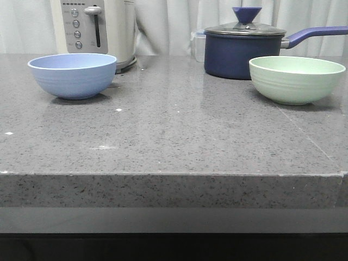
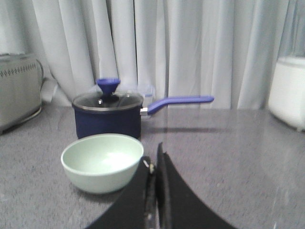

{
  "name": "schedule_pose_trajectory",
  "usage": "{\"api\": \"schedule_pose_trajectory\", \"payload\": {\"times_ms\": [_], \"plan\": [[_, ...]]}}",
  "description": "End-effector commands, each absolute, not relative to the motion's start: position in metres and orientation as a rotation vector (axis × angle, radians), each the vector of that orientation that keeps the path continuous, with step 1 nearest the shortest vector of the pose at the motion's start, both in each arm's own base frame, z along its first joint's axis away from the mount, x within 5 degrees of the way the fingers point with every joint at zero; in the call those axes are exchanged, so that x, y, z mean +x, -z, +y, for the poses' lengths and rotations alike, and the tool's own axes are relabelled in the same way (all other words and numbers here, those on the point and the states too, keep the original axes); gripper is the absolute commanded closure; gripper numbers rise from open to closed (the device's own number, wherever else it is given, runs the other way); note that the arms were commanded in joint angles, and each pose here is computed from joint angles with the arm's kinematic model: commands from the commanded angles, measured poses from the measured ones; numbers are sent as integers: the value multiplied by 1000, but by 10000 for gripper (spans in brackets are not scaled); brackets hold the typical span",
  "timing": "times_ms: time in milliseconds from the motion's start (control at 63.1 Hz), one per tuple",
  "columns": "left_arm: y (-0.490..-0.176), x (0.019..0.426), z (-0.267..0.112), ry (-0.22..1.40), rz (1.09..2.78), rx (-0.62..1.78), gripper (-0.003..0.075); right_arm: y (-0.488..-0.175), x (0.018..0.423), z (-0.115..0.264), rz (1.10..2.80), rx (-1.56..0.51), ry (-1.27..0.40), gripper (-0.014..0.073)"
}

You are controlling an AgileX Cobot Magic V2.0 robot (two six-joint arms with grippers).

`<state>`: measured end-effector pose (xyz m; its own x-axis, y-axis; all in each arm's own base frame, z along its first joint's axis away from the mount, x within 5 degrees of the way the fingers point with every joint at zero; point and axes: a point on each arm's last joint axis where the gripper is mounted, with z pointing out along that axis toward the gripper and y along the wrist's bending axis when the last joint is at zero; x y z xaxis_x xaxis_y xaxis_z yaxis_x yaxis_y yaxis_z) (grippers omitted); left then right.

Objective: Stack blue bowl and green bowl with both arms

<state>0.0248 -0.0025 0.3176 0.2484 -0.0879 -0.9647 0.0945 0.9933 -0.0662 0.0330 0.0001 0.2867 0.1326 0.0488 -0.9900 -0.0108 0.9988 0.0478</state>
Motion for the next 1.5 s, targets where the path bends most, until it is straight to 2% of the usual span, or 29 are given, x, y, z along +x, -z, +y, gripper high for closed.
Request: {"api": "schedule_pose_trajectory", "payload": {"times_ms": [0, 238, 333, 602, 919, 998, 1125, 1204, 1283, 1489], "plan": [[-351, 23, -3, 136, 1311, -5, 740, -319, 29, -1, 1384, 15, -5, 658], [-408, 40, -5, 139, 1495, 6, 740, -369, 49, -2, 1569, 19, 10, 658], [-416, 55, -6, 137, 1579, 10, 740, -377, 64, -2, 1668, 22, 12, 658], [-403, 92, -9, 145, 1717, 4, 740, -365, 108, -2, 1831, 22, 13, 658], [-384, 119, -11, 141, 1836, 1, 727, -348, 136, -2, 1985, 23, 16, 649], [-383, 123, -11, 140, 1848, 0, 636, -345, 141, -2, 2005, 23, 16, 566], [-381, 127, -11, 140, 1857, -1, 369, -341, 146, -2, 2030, 22, 17, 253], [-382, 127, -11, 140, 1852, -1, 263, -341, 147, -2, 2031, 22, 18, 97], [-382, 127, -11, 140, 1852, -1, 263, -341, 147, -2, 2033, 22, 18, 25], [-382, 127, -12, 161, 1856, -10, 298, -344, 150, 1, 2024, 53, -42, 32]]}}
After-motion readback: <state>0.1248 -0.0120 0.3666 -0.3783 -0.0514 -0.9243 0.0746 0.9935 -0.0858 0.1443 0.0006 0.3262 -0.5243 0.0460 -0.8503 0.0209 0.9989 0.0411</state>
